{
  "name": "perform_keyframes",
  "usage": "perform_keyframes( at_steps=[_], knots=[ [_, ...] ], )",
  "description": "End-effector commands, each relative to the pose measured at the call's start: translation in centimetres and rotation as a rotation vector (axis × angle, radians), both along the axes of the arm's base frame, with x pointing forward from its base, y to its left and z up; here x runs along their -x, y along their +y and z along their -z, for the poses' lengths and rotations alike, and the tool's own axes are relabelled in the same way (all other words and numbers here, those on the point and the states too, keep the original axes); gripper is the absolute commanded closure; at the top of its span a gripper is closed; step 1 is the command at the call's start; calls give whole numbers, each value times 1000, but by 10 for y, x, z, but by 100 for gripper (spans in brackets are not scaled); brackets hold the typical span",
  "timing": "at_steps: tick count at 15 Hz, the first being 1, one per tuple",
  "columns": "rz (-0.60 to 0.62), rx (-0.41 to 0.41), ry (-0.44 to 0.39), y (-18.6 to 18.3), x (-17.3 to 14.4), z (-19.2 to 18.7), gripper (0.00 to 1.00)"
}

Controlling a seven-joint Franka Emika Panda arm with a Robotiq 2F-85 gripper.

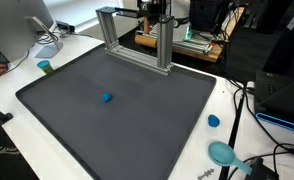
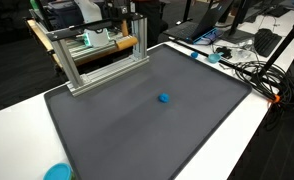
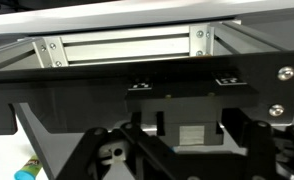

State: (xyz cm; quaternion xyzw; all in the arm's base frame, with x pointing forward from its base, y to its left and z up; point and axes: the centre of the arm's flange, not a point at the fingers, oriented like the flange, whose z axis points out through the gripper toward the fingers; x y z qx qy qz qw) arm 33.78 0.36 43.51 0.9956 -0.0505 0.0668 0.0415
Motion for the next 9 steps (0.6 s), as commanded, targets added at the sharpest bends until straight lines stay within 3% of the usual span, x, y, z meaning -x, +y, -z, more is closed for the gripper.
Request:
perform_keyframes(
  at_steps=[1, 4, 8, 9],
  knots=[
    [-41, -10, 32, -10, 12, -6, 14],
    [-66, -18, 29, -10, 13, -8, 36],
    [-85, -22, 16, -7, 12, -9, 44],
    [-81, -20, 18, -8, 12, -9, 57]
  ],
)
